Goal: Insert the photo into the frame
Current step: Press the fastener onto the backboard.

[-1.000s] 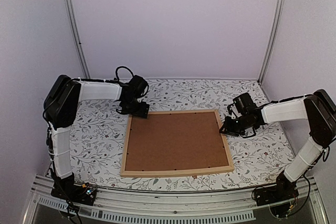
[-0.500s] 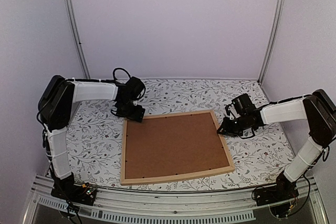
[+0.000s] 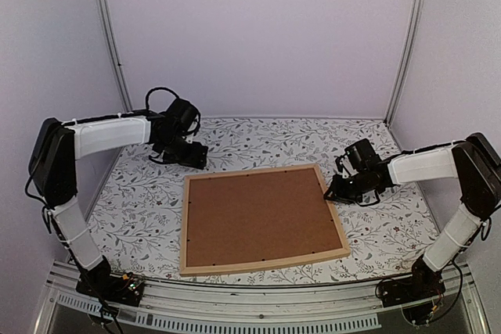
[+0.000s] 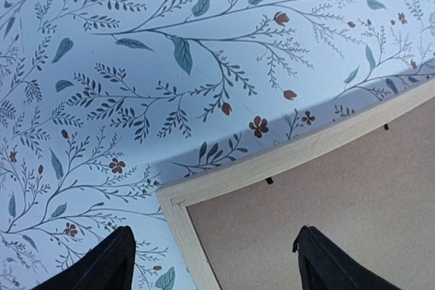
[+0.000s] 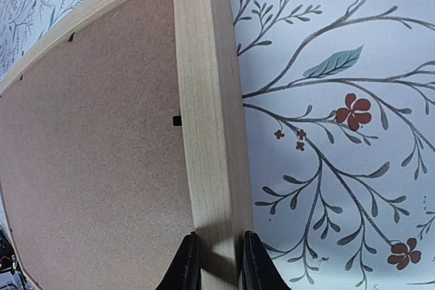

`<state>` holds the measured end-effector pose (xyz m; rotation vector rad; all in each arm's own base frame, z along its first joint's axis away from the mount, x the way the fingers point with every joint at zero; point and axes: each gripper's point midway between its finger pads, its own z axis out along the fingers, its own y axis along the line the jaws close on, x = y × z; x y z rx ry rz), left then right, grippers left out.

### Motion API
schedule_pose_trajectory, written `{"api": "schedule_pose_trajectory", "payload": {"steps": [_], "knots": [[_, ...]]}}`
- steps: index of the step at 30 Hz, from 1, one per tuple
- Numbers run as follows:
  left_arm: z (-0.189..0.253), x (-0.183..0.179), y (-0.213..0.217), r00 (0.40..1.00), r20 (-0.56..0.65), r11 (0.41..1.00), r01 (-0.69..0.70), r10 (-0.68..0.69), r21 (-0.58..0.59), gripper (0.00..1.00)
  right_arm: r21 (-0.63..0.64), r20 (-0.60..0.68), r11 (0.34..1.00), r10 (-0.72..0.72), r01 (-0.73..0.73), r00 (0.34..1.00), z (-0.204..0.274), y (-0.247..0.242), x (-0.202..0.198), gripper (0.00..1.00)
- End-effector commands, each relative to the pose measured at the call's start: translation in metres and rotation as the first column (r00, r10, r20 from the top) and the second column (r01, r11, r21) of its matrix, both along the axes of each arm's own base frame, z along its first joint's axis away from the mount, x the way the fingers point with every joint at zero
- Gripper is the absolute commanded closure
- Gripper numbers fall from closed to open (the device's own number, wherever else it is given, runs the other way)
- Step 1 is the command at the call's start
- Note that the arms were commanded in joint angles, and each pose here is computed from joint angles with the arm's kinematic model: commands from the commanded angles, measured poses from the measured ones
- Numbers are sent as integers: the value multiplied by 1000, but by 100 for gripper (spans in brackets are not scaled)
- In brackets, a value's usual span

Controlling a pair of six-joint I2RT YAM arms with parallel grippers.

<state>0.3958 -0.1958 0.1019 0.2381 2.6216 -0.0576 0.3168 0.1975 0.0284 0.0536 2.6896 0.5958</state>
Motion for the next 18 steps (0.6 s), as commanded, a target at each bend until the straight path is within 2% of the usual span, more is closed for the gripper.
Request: {"api": "schedule_pose_trajectory", "payload": {"steps": [1,7,10,12,15,18], "knots": [[1,-22,2,999,-32,996,16,-19,-88,15,-107,-128,994,-35,21,991,-22,-19,-24,87],[14,-66,-28,987,-6,952,150,-158,-268,16,-112,-109,994,-8,-4,994,-14,-16,-19,70],[22,-88,-48,970,39,926,242,-241,-290,16,-110,-105,994,6,-18,994,-14,-14,-15,68],[27,-104,-67,946,77,901,323,-314,-289,16,-117,-110,993,15,-28,994,-17,-12,-12,72],[31,-132,-102,892,114,848,452,-438,-277,16,-123,-100,992,24,-37,995,-15,-8,-1,83],[29,-154,-131,841,125,797,540,-527,-272,16,-134,-83,990,38,-49,996,-12,-3,12,87]]}}
